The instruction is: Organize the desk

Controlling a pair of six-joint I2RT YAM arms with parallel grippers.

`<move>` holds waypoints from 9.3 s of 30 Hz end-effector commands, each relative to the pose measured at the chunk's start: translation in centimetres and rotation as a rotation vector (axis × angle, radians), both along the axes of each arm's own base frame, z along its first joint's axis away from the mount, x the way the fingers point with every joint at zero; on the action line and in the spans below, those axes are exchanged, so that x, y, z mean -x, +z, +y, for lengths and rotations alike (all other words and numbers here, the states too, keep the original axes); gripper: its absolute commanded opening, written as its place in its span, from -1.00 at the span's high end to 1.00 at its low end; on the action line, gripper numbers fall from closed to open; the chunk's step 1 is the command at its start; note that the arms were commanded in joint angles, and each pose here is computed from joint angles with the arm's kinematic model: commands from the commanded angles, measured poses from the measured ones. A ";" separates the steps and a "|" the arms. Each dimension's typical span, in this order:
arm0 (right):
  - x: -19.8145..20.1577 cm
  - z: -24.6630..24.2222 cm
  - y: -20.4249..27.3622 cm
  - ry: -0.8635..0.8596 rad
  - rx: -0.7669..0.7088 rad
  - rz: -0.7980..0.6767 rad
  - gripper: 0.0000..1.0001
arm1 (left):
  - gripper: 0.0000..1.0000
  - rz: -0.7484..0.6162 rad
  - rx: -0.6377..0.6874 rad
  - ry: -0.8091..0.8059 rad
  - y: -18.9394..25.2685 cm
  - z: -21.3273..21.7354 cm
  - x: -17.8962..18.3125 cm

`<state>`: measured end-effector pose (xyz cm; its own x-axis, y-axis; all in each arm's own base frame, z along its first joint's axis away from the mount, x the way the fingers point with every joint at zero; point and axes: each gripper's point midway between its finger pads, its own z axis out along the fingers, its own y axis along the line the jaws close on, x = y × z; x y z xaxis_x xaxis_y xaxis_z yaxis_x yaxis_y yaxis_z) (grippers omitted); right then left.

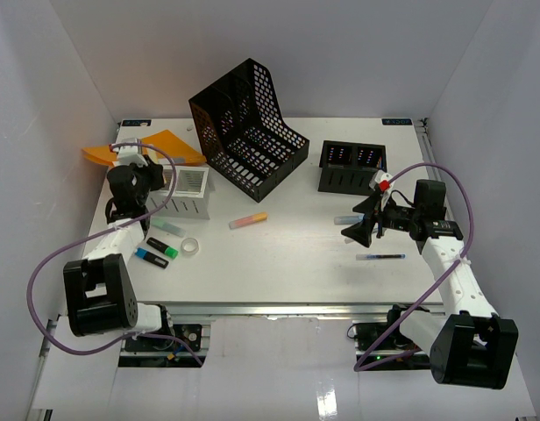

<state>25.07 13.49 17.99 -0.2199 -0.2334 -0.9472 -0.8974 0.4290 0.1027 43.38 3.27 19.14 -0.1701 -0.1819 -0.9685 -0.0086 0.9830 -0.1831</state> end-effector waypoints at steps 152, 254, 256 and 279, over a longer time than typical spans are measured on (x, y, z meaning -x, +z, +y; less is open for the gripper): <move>3.7 18.2 1.6 0.670 0.069 0.077 -0.80 | 1.00 0.224 0.172 0.183 6.1 -5.3 9.5; -10.2 1.9 -9.8 0.409 0.684 -0.070 0.84 | -0.82 0.088 0.658 -0.700 5.6 -24.1 16.1; -10.2 3.8 -7.3 0.371 0.585 -0.066 0.85 | -0.80 0.108 0.691 -0.700 5.6 -25.6 15.9; -5.3 16.1 1.2 0.407 0.078 0.140 0.82 | -0.62 0.224 0.798 -0.543 2.8 -33.6 9.7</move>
